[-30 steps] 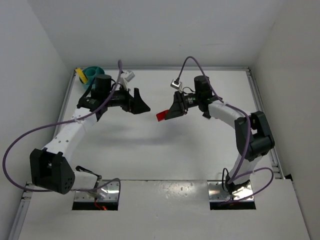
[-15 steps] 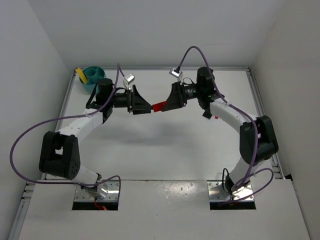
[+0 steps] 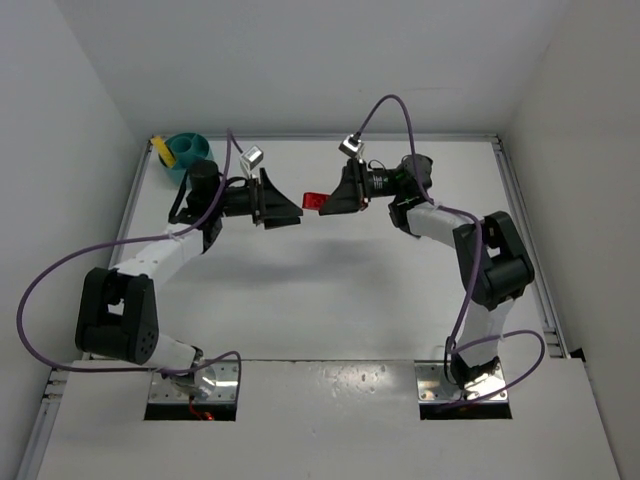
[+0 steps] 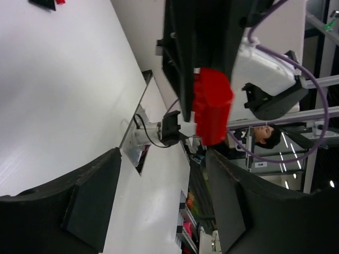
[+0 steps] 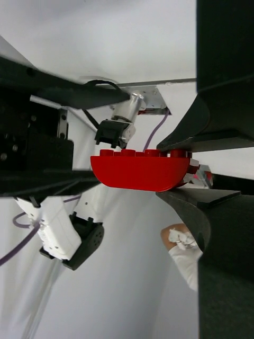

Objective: Sort the legos into containers by color

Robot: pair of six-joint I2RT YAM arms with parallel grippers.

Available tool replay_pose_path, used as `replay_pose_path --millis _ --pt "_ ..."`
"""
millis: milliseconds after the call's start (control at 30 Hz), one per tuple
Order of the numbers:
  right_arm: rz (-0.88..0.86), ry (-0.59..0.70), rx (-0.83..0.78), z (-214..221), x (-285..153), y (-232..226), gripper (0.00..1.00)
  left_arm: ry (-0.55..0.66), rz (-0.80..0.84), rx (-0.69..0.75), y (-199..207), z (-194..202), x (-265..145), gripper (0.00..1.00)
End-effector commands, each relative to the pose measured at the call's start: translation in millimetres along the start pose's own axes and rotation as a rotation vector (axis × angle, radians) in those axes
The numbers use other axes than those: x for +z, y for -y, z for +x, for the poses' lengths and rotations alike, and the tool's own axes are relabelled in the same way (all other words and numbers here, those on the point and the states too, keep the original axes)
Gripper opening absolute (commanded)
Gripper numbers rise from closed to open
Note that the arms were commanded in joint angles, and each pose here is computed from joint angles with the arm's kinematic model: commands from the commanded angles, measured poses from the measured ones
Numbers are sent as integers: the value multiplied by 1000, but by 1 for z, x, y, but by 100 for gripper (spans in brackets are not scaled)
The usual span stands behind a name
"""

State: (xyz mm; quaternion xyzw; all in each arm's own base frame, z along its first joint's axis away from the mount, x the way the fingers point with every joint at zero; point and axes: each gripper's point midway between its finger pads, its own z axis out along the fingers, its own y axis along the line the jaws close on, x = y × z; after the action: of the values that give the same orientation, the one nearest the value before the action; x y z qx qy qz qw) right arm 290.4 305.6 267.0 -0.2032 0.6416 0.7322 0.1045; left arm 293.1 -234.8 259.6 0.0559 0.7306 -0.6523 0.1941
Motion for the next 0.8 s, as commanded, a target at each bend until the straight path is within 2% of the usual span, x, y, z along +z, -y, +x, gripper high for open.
replay_pose_path --millis 0,100,167,300,467,767 --pt "-32 71 -94 -12 -3 -6 0 32 83 117 40 -14 -16 70" --pt "-32 72 -106 -8 -3 -10 0 78 102 120 49 -27 -26 66" --pt "-29 72 -96 -9 -3 -9 0 94 111 126 55 -33 -30 60" --pt "-32 72 -105 -10 -3 -11 0 71 115 97 58 -30 -24 59" --pt "-43 45 -113 -6 4 -15 0 55 104 64 52 -27 -20 65" --pt "-49 18 -119 -3 12 -17 0 30 107 61 53 -23 -6 65"
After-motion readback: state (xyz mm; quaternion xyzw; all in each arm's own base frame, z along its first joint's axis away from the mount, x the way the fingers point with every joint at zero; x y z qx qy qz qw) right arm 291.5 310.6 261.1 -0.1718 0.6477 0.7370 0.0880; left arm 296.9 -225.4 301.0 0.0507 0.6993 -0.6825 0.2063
